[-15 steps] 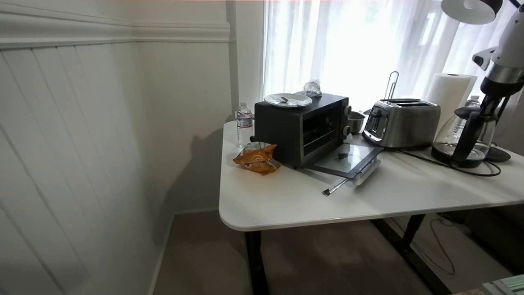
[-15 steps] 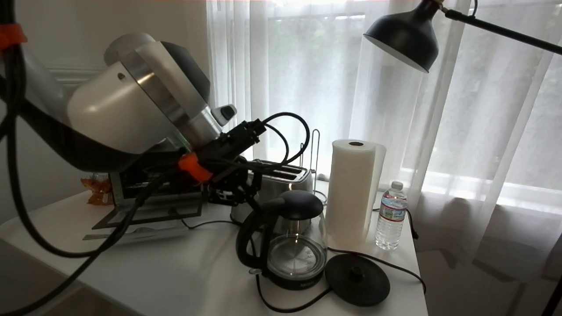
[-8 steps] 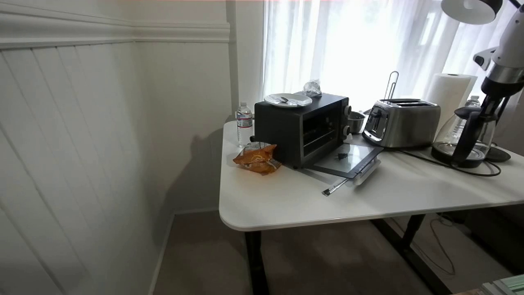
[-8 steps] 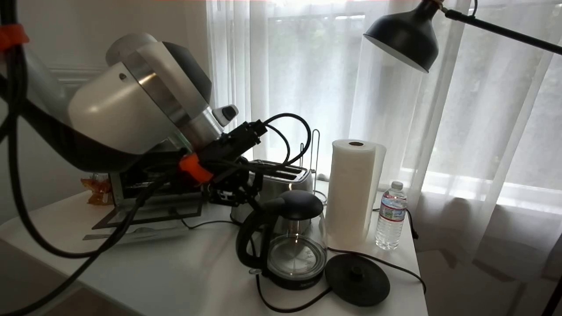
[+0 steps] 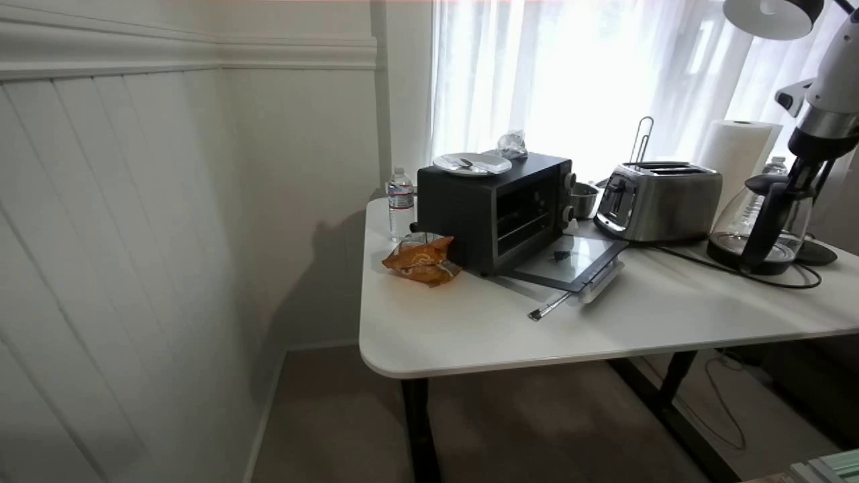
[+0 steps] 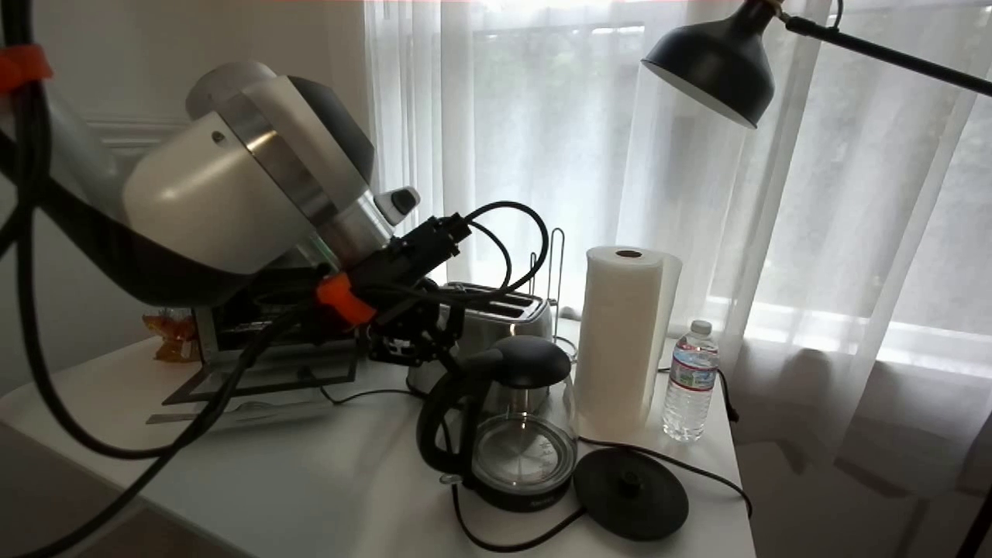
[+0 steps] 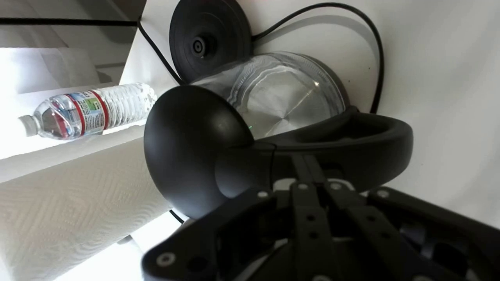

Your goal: Open the lid on the kettle

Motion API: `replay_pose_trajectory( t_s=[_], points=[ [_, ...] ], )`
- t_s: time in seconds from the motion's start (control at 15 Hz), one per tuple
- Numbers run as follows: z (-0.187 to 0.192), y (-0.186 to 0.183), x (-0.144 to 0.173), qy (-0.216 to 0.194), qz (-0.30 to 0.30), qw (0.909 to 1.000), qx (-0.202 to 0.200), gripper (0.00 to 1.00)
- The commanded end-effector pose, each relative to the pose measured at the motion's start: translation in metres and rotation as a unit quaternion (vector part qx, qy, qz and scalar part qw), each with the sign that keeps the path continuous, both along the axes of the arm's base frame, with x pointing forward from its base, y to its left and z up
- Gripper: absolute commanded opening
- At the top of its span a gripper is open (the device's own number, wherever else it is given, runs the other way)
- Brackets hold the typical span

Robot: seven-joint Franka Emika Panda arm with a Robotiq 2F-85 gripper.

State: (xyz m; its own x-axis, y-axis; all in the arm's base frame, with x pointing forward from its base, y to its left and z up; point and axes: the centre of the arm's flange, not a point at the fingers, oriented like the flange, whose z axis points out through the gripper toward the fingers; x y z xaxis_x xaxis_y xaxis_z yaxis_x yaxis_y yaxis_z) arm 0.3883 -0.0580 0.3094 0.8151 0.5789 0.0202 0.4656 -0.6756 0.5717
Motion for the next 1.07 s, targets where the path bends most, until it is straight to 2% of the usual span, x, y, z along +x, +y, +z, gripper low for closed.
replay_pose_trajectory(
  t_s=[0.0,0.8,1.0],
  points=[
    [-0.018,-0.006,0.006,0.0,0.0,1.0,-0.004,0.0],
    [-0.048,-0.019,0.016,0.042,0.004,0.9988,-0.026,0.0],
    [-0.053,-0.02,0.016,0.055,0.002,0.9983,-0.021,0.0]
  ],
)
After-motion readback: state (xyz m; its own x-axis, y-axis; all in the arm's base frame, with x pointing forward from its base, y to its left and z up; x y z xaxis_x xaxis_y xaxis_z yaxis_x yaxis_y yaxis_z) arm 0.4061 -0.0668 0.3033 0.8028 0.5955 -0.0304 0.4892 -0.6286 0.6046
